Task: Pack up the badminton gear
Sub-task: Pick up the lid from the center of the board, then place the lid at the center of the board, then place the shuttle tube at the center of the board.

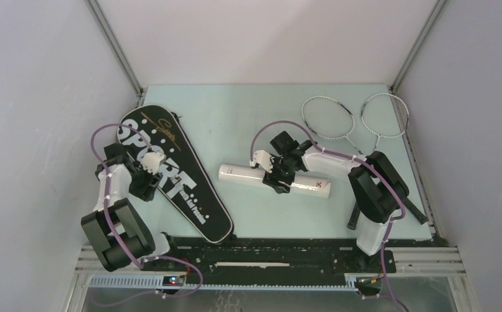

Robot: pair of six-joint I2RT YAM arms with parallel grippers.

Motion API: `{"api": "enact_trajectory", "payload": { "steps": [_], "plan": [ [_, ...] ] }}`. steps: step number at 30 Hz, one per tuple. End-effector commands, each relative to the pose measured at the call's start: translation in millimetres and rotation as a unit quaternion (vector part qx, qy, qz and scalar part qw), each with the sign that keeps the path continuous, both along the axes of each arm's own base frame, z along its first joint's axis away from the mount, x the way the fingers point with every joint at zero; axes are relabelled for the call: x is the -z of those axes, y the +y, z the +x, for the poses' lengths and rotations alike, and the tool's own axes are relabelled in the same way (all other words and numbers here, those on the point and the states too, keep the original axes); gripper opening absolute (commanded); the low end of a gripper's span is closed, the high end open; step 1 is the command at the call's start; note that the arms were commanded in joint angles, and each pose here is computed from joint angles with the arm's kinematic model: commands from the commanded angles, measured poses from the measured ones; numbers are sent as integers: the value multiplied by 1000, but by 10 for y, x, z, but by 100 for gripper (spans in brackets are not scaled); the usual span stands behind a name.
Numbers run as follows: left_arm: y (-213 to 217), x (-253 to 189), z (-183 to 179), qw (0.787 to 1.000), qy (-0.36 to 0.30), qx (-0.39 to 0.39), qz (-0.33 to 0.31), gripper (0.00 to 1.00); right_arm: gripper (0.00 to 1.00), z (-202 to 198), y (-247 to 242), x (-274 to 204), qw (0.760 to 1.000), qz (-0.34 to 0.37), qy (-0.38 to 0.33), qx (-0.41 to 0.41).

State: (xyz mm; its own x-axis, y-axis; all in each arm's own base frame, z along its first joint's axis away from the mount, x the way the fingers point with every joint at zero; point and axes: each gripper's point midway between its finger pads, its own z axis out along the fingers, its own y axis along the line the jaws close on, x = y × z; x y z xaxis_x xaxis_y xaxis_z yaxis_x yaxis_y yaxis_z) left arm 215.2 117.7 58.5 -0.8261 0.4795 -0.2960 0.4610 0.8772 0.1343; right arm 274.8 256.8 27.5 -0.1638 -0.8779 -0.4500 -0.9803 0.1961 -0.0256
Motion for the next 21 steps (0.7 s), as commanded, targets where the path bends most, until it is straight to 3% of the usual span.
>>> {"api": "enact_trajectory", "payload": {
  "steps": [1,7,15,21],
  "plan": [
    [-137,-159,-1,999,-23,18,-20,55,4,-45,31,-98,1000,8,-10,-11],
    [-498,-247,316,996,-52,61,-31,55,4,-23,43,-167,1000,15,-17,-6],
    [-1227,-441,1072,988,-89,121,-42,56,2,64,-146,-233,999,22,-7,22],
    [-1833,-341,1396,981,-61,174,-58,57,2,128,-323,-257,998,20,3,51]
  ]
}}
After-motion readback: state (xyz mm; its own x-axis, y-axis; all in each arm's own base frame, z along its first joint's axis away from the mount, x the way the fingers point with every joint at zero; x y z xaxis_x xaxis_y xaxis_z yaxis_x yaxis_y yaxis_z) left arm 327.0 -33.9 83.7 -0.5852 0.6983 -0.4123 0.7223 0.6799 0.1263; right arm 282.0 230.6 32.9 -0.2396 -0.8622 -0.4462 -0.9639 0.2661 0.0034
